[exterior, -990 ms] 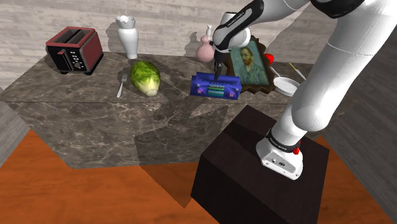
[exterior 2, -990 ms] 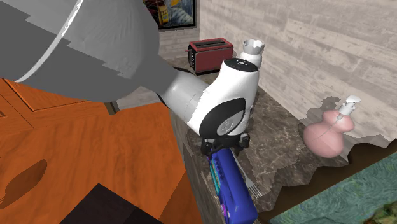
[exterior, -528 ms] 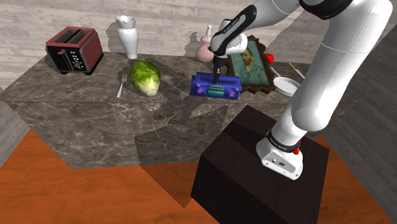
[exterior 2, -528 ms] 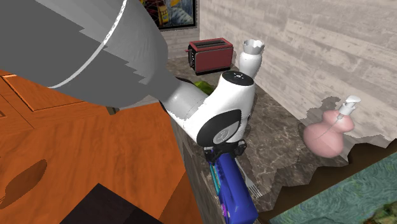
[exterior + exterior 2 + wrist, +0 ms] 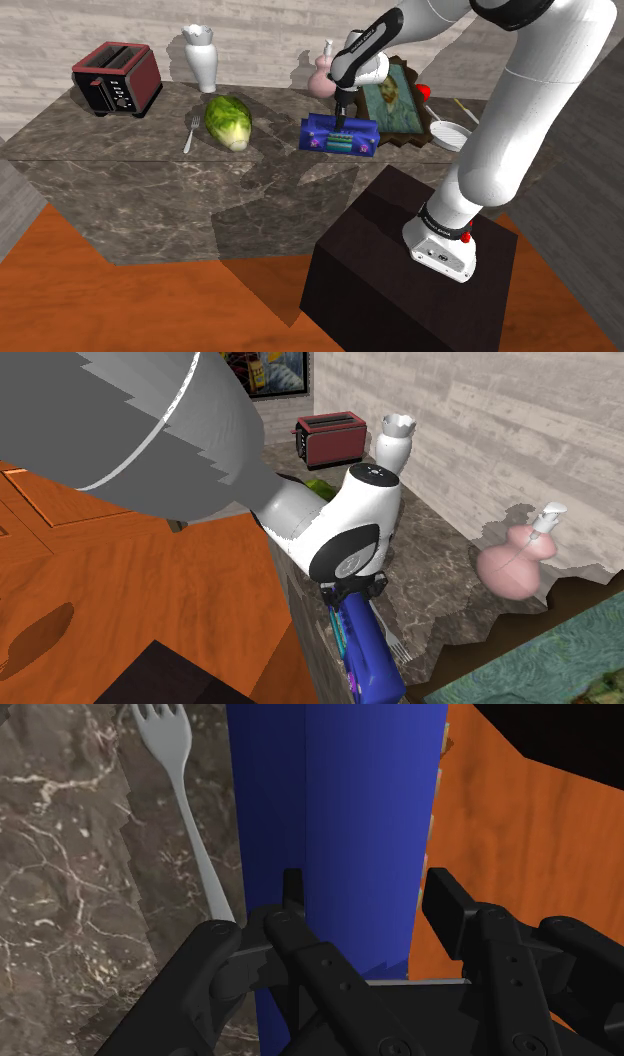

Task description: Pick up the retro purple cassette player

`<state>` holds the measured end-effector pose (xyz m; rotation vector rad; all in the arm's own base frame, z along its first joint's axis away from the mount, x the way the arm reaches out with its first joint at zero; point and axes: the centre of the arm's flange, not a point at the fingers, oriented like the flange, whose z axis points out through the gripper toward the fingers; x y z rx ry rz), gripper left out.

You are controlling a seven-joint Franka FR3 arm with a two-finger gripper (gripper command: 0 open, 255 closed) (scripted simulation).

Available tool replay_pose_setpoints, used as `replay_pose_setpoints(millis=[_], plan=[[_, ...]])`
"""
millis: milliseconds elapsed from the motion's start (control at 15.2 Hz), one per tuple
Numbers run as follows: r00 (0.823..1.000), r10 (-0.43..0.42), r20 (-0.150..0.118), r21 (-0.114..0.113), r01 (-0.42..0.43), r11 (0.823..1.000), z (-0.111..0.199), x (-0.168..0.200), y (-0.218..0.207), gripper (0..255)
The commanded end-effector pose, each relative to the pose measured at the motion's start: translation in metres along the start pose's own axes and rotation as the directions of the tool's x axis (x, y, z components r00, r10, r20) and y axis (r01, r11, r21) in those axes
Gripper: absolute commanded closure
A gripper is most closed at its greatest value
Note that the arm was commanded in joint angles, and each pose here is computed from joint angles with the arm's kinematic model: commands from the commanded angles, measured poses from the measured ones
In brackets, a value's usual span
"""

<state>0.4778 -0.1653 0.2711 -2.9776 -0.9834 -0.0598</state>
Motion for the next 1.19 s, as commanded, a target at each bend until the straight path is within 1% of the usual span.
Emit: replay_pose_setpoints(millis=[0,990,1122], plan=[[1.0,0.0,0.001,0.0,0.0,1.0,0.001,-0.001,0.0,255],[1.0,0.0,0.001,0.0,0.0,1.0,-0.078,0.002,0.001,255],[1.0,0.0,0.001,0.0,0.0,1.0,-0.079,0.002,0.001,255]])
